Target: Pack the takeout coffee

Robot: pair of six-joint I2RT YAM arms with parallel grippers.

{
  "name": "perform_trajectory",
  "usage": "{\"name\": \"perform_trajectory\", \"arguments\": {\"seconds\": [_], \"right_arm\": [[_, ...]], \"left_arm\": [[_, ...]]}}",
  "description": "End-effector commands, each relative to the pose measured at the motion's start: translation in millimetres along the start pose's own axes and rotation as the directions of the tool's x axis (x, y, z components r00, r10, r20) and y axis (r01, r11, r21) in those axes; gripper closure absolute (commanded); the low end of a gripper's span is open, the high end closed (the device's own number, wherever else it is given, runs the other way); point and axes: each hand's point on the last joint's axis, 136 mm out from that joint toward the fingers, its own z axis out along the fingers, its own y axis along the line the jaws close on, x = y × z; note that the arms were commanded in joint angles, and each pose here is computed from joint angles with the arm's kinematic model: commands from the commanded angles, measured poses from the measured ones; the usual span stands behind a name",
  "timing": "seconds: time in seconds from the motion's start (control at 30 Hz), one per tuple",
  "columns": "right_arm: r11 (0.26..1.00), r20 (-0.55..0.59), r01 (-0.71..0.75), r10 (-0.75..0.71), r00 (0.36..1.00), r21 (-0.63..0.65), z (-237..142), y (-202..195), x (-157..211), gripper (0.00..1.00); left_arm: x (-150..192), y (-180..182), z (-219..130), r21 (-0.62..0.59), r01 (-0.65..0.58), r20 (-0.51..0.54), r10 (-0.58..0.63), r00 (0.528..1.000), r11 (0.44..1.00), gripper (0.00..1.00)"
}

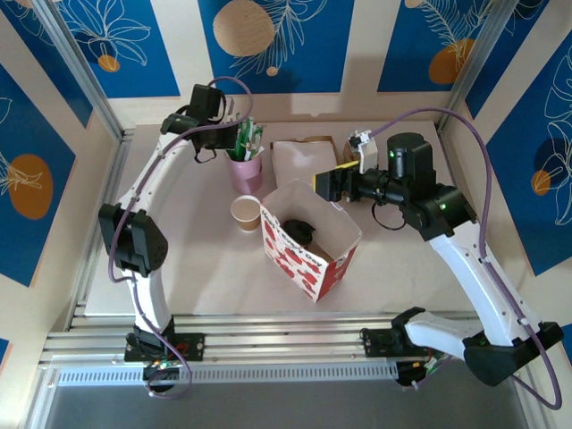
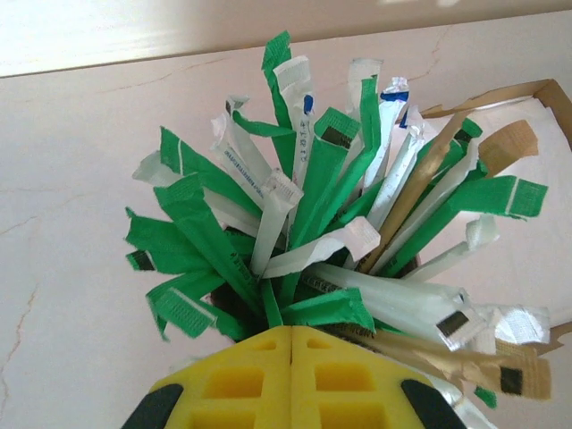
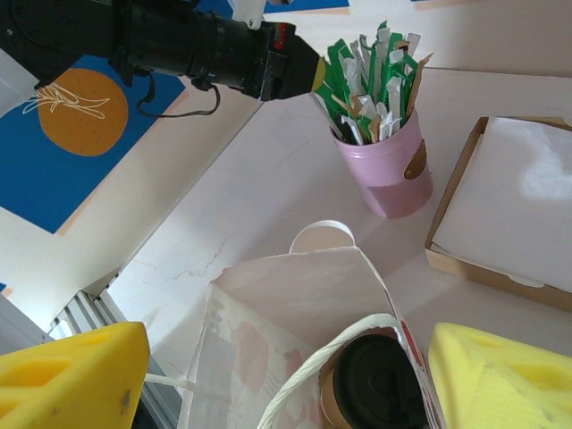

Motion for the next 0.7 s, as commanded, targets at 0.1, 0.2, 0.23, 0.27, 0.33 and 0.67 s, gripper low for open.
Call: {"name": "perform_trajectory", "arguments": {"seconds": [0.1,0.2,0.23,0.27,0.33,0.67], "right_arm": [[0.999,-0.005,-0.012,0.012,1.000,0.038,-6.7,-6.7,3.9,0.18],[0.998,-0.005,-0.026,0.026,1.000,0.055,-8.6,-11.0,3.6,0.18],[0.998,-0.007,-0.030,0.030,1.000,0.059,-8.9,-12.5,4.0,0.18],[0.997,-0.006,-0.033,0.034,0.999,0.062,-9.4,-13.4,4.1,0.18],[0.996,-0.002,-0.045,0.045,0.999,0.077,-10.6,-17.4,4.0,0.18],[0.971,0.060,-0.159,0.151,0.987,0.178,-23.5,-47.4,-3.3,0.18]], "left_arm": [[-30.0,-5.1,-84.7,0.032,0.038,0.108,-0.041,0.993,0.999,1.00],[-35.0,-7.0,-118.4,0.043,0.041,0.150,-0.047,0.988,0.998,1.00],[-37.6,-7.0,-132.3,0.044,0.044,0.170,-0.051,0.984,0.998,1.00],[-40.1,-7.6,-145.7,0.049,0.047,0.188,-0.055,0.981,0.998,1.00],[-47.2,-11.6,-179.1,0.074,0.047,0.239,-0.063,0.969,0.996,1.00],[-27.8,-62.0,-332.9,0.342,-0.037,0.393,-0.107,0.913,0.939,1.00]]}}
